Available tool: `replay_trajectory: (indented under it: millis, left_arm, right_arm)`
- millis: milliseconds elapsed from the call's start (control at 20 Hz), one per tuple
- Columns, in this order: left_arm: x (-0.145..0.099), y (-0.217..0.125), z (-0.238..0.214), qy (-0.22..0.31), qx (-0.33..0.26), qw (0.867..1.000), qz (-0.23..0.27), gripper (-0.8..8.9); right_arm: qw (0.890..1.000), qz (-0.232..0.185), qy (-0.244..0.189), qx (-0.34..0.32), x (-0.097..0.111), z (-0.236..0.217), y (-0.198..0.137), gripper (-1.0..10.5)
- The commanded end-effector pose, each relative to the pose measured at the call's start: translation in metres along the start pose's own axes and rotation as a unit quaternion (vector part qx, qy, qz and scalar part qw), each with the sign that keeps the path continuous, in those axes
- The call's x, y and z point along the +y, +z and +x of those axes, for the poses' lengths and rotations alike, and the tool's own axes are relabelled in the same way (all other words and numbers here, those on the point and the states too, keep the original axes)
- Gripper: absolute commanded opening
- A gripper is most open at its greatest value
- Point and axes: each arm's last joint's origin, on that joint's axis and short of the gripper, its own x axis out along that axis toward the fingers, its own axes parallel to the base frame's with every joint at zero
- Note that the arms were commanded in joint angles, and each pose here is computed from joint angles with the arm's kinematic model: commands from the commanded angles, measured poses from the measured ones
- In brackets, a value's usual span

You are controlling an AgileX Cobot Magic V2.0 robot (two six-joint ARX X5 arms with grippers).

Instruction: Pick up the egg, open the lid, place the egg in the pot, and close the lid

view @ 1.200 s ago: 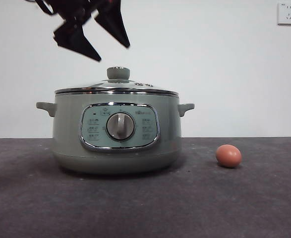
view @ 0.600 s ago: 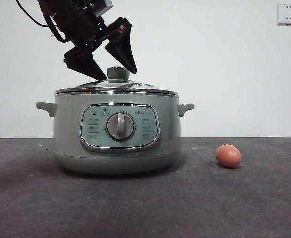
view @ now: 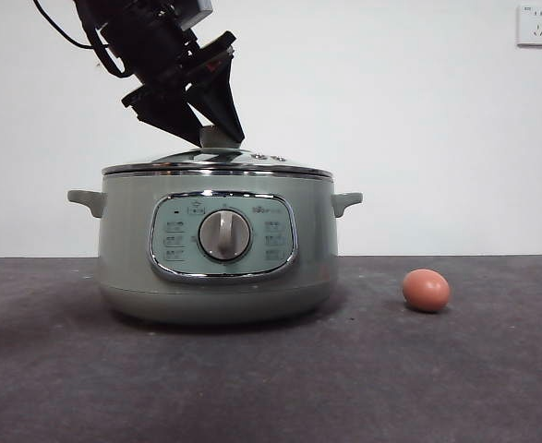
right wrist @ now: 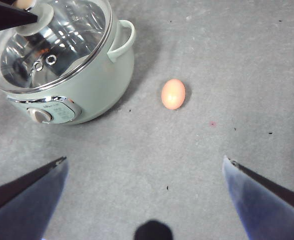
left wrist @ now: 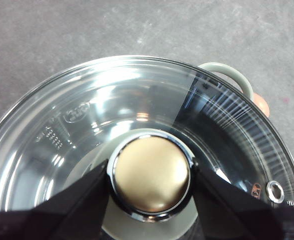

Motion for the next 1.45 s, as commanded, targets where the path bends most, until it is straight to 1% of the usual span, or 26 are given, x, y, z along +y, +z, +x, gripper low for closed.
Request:
replay_trajectory:
  millis: [50, 400, 750, 900, 1100, 1250, 1300, 1400, 1450]
  left_arm:
    - [-0.001, -0.002, 0.004, -0.008, 0.009, 1.0, -0.002, -0.13]
    - [-0.002, 0.004, -0.001, -0.01, -0.001, 1.0, 0.0, -0.08]
    - [-0.009, 0.034, -0.042, -0.002, -0.051, 0.999, 0.016, -0.08]
    - [-0.011, 0.041, -0.077, 0.011, -0.084, 0.996, 0.02, -0.08]
    - [-0.013, 0.038, -0.146, 0.046, -0.129, 0.99, 0.015, -0.08]
    - [-0.014, 0.024, -0.199, 0.079, -0.145, 0.986, 0.002, -0.08]
    - [-0.013, 0.019, -0.211, 0.09, -0.149, 0.985, -0.014, -0.08]
    - [-0.011, 0.006, -0.233, 0.112, -0.141, 0.983, -0.037, -0.08]
    - [-0.011, -0.003, -0.243, 0.123, -0.131, 0.983, -0.042, -0.08]
  right_arm:
    - [1.0, -0.001, 0.001, -0.003, 0.0, -0.001, 0.001, 6.0]
    - [1.0, -0.001, 0.001, -0.003, 0.0, -0.001, 0.001, 6.0]
    - [1.0, 0.004, 0.001, 0.009, -0.002, 0.005, 0.003, 6.0]
    - [1.0, 0.006, 0.001, 0.015, -0.005, 0.012, 0.007, 6.0]
    - [1.0, 0.008, 0.004, 0.024, -0.014, 0.035, 0.02, 6.0]
    - [0.999, 0.01, 0.016, 0.033, -0.019, 0.064, 0.032, 6.0]
    - [0.999, 0.012, 0.02, 0.037, -0.02, 0.074, 0.035, 6.0]
    - [0.998, 0.011, 0.031, 0.053, -0.022, 0.1, 0.041, 6.0]
    - [0.997, 0.007, 0.029, 0.065, -0.022, 0.114, 0.042, 6.0]
